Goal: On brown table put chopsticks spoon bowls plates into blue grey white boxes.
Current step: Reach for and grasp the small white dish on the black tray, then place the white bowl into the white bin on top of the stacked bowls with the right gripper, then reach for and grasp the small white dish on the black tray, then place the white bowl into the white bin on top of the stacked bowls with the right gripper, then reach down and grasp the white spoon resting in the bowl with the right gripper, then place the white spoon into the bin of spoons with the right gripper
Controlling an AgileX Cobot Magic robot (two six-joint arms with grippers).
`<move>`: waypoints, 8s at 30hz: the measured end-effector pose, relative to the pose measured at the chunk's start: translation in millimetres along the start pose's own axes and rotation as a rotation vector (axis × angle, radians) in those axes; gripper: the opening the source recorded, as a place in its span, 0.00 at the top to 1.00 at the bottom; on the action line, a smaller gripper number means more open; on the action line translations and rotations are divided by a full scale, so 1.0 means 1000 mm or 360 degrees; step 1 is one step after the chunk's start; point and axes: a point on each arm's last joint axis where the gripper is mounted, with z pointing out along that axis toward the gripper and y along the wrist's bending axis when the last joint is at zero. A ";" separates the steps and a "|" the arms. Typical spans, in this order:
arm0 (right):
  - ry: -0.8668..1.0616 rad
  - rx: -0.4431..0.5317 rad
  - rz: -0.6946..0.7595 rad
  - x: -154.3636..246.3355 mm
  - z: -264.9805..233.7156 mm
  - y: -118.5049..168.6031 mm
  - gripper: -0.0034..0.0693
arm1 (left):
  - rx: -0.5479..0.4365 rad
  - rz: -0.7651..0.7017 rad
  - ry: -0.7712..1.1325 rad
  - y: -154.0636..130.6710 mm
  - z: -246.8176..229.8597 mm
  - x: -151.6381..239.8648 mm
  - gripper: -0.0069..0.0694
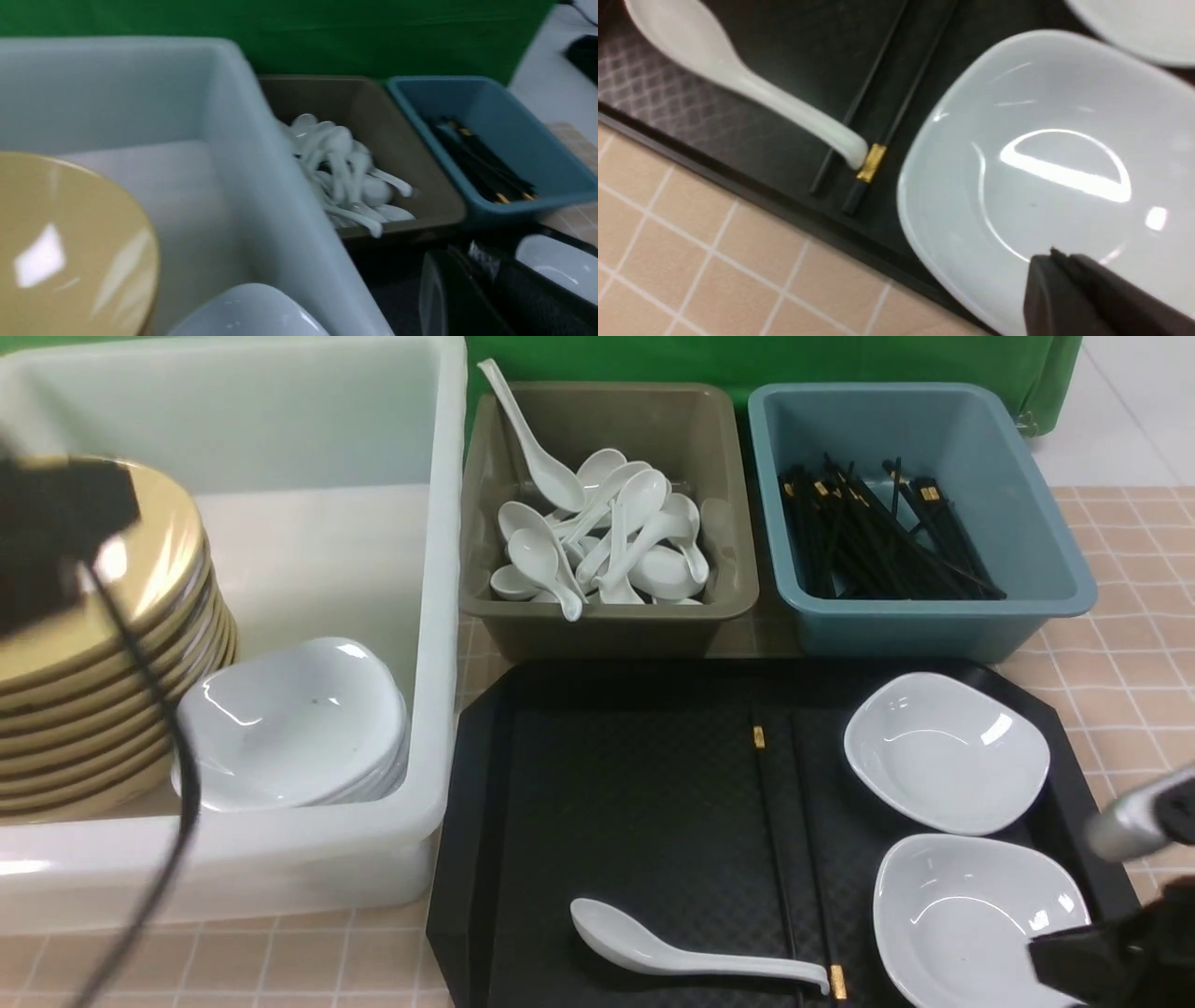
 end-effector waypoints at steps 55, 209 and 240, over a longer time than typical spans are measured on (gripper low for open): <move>0.0271 0.0202 -0.0080 -0.100 0.000 -0.013 0.84 | -0.0500 0.0342 -0.0220 0.002 -0.053 0.134 0.90; 0.0394 -0.0275 -0.1005 -0.088 0.138 0.153 0.36 | -0.0511 0.0354 -0.0228 0.003 -0.053 0.133 0.90; -0.0526 0.0038 -0.0721 -0.313 0.112 0.092 0.40 | -0.0518 0.0364 -0.0221 0.003 -0.053 0.133 0.90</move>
